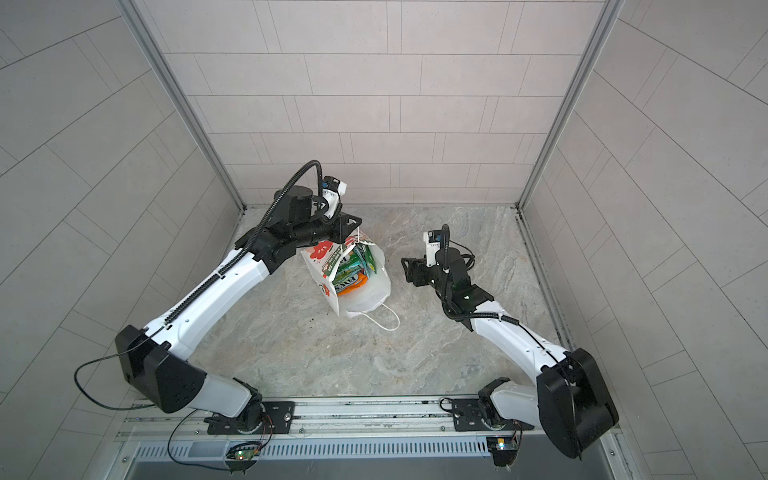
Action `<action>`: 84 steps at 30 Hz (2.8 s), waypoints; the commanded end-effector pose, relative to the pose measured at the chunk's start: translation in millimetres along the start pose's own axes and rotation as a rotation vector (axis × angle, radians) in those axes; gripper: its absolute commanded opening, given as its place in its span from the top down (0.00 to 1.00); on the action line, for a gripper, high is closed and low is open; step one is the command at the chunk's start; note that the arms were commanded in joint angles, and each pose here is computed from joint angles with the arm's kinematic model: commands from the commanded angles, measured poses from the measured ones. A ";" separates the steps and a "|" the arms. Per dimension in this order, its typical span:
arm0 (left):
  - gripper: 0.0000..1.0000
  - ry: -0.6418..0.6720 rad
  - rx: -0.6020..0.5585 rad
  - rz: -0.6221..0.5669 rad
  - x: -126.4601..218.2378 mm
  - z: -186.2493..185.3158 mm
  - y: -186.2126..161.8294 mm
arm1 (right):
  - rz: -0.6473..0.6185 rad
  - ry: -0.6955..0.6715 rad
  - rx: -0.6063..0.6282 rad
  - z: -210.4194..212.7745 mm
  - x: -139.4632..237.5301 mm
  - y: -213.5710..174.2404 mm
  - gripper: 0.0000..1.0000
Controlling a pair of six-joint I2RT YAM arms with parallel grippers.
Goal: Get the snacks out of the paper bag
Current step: 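Hold the bag with the left gripper while lowering the right gripper into its opening, then push the right gripper down between the candy packets inside the bag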
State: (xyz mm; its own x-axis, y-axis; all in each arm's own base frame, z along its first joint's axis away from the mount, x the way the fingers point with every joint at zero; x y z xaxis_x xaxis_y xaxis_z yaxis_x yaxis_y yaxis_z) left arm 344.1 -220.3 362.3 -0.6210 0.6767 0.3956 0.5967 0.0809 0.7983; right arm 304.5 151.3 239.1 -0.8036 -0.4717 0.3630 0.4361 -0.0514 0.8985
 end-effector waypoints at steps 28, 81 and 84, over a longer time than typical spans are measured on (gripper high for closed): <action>1.00 0.044 0.109 -0.099 23.4 25.7 14.4 | 0.258 0.413 0.341 136.6 -58.7 -48.1 0.55; 1.00 -0.081 0.127 -0.097 37.5 13.1 17.2 | 0.209 -0.249 0.470 84.3 -178.6 -53.1 0.70; 1.00 -0.083 0.125 -0.095 37.4 12.9 17.0 | 0.210 -0.250 0.464 82.1 -183.2 -53.2 0.66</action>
State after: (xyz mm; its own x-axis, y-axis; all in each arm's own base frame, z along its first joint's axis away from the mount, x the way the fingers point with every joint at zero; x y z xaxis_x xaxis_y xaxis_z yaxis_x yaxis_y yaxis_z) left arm 344.5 -187.1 370.2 -0.6310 0.7022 0.3296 0.6350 0.2236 0.7394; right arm 390.2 316.3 154.3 -0.8183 -0.2407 0.5219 0.3956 0.4230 0.8152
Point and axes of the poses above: each gripper's point midway between its finger pads, its own x axis back along the fingers, its own z axis along the line the jaws close on, y = z × x, the point moved 6 cm from there along x, back along the fingers, and after that the axes turned 6 degrees about x, right-handed, at the moved point
